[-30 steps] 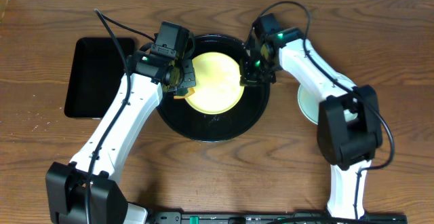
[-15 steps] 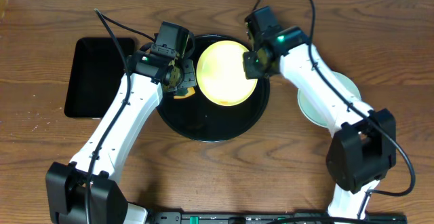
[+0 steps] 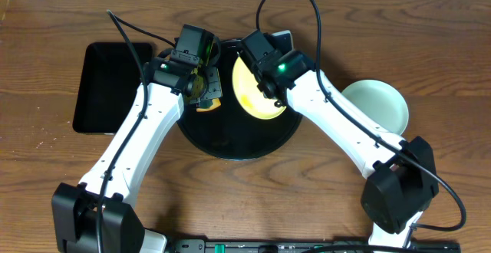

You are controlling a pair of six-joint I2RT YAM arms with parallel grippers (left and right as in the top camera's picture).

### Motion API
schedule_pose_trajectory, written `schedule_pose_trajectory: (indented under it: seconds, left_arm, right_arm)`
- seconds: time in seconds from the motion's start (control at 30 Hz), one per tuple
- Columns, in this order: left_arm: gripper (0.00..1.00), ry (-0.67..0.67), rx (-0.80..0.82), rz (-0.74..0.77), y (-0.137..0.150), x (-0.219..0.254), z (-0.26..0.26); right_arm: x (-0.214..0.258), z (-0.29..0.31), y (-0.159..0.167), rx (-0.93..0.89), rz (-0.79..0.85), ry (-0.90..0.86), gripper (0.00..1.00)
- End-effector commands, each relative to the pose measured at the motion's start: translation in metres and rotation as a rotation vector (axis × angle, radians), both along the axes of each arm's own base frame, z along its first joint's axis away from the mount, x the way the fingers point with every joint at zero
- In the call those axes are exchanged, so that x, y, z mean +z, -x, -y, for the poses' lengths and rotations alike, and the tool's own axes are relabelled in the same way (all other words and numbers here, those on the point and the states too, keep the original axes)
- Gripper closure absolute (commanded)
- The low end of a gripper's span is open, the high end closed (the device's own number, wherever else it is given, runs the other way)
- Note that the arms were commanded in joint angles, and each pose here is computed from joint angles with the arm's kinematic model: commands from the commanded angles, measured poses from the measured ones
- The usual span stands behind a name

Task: Clean dirty plates on tray and stack at the side
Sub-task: 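Lift the yellow plate up off the tray with the right gripper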

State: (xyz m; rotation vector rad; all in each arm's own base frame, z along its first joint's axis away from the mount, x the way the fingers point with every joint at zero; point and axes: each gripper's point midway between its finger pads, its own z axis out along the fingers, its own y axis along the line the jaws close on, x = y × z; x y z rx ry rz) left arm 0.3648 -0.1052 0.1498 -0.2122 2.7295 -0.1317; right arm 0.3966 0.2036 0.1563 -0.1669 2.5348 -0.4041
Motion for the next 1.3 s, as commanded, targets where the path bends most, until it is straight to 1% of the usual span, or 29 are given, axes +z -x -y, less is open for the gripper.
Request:
schedule_pose_trajectory:
  seconds: [0.0,0.2,0.3,0.6,0.8,1.07,1.13,1.27]
  left_arm:
    - [0.93,-0.013,-0.009,-0.005,-0.001,-0.003,-0.003]
    - [0.93,-0.013,-0.009,-0.005,-0.001,-0.003,-0.003]
    - [0.93,-0.013,-0.009,-0.005,-0.001,-0.003,-0.003]
    - [0.92,-0.013,-0.009,-0.005,0.0,-0.003,-0.003]
    - [0.92,-0.013,-0.009,-0.005,0.0,-0.003,-0.003]
    - [0.93,-0.013,-0.009,-0.005,0.0,-0.003,-0.003]
    - [0.92,-0.013,-0.009,-0.005,0.0,-0.003,-0.003]
    - [0.92,-0.013,-0.009,-0.005,0.0,-0.003,-0.003]
  right_arm:
    - [0.033,0.017,-0.005,-0.069,0.141,0.078,0.99]
    - [0.063,0.025,-0.004,-0.091,0.259,0.16,0.99]
    - [0.074,0.022,-0.004,-0.073,0.298,0.198,0.99]
    - [0.096,0.0,0.0,0.034,0.376,0.331,0.99]
    - [0.104,-0.019,0.006,0.108,0.4,0.377,0.99]
    - [0.102,-0.024,0.007,0.118,0.398,0.353,0.99]
    - [0.095,-0.028,0.006,0.135,0.371,0.311,0.99]
    - [0.074,-0.037,0.004,0.162,0.284,0.17,0.99]
